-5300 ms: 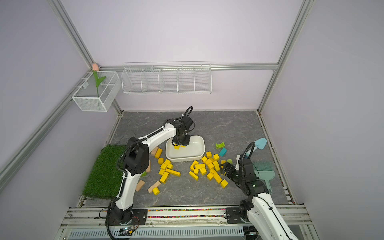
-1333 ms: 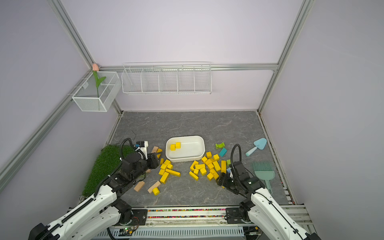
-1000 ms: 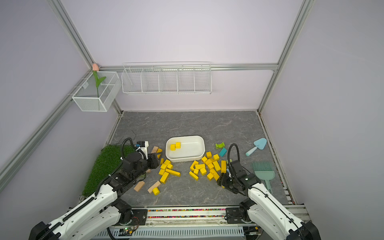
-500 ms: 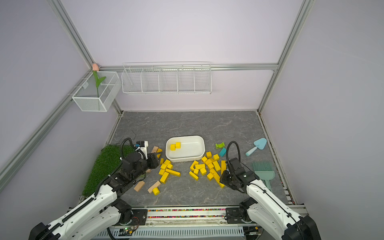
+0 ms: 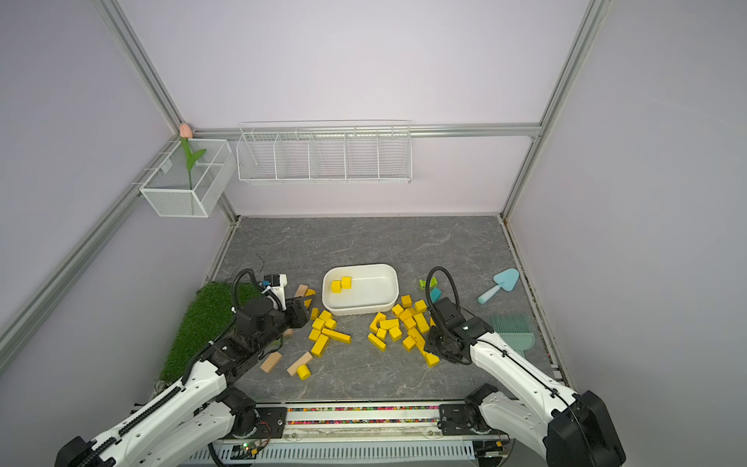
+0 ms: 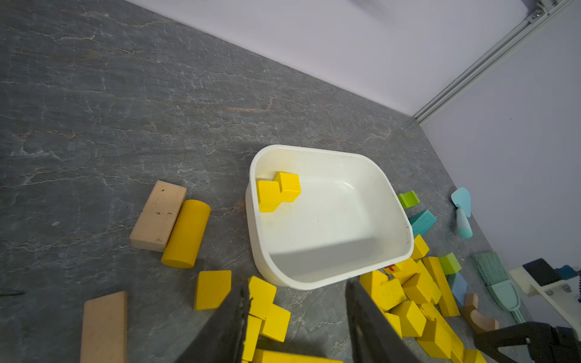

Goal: Pick out the yellow building blocks
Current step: Pick up the building block from the center of the board.

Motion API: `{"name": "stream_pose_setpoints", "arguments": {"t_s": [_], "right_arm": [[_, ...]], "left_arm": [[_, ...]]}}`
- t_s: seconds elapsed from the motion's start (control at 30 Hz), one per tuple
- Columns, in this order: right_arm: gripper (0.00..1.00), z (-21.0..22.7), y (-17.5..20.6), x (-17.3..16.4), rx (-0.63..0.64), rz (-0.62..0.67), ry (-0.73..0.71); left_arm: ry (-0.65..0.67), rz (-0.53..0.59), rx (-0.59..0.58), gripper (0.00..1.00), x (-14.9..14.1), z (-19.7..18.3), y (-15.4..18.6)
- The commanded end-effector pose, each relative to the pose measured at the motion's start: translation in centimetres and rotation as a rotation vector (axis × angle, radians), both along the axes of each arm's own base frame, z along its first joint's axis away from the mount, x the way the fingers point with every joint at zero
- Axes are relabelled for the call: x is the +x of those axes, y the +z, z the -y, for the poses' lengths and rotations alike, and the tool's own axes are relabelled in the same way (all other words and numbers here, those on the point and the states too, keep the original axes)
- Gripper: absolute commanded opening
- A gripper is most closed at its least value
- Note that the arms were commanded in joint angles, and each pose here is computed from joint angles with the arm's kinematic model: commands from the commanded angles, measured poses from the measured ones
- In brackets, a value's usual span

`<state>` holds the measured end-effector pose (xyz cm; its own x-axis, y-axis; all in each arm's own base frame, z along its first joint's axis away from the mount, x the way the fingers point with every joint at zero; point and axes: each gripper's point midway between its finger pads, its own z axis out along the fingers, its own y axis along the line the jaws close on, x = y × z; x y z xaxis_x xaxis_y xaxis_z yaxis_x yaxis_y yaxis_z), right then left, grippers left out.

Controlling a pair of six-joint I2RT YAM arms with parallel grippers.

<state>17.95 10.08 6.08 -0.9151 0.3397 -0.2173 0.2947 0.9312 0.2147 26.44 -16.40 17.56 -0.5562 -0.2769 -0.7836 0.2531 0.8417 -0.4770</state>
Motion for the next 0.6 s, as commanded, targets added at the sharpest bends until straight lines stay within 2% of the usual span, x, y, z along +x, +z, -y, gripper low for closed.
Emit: {"name": "stream_pose_setpoints", "arguments": {"t_s": [0.0, 0.1, 0.2, 0.43, 0.57], "right_arm": [[0.54, 1.9, 2.0, -0.1, -0.127, 0.018, 0.048], [0.52, 2.6, 3.0, -0.3, -0.177, 0.000, 0.080], [0.37, 2.0, 3.2, -0.5, -0.156, -0.010, 0.125], [0.39, -1.5, 3.7, -0.4, 0.005, 0.045, 0.300], [0.38, -2.0, 3.3, -0.6, 0.030, 0.050, 0.347]], "left_arm": [[0.017, 0.015, -0.017, 0.51, 0.0, -0.4, 0.3], [0.019, 0.016, -0.020, 0.52, -0.1, -0.5, 0.3], [0.021, 0.011, -0.018, 0.52, -0.2, -0.6, 0.0], [0.021, 0.008, -0.016, 0.52, -0.2, -0.6, -0.1], [0.023, 0.035, -0.035, 0.52, -0.4, -0.8, 0.8]]}}
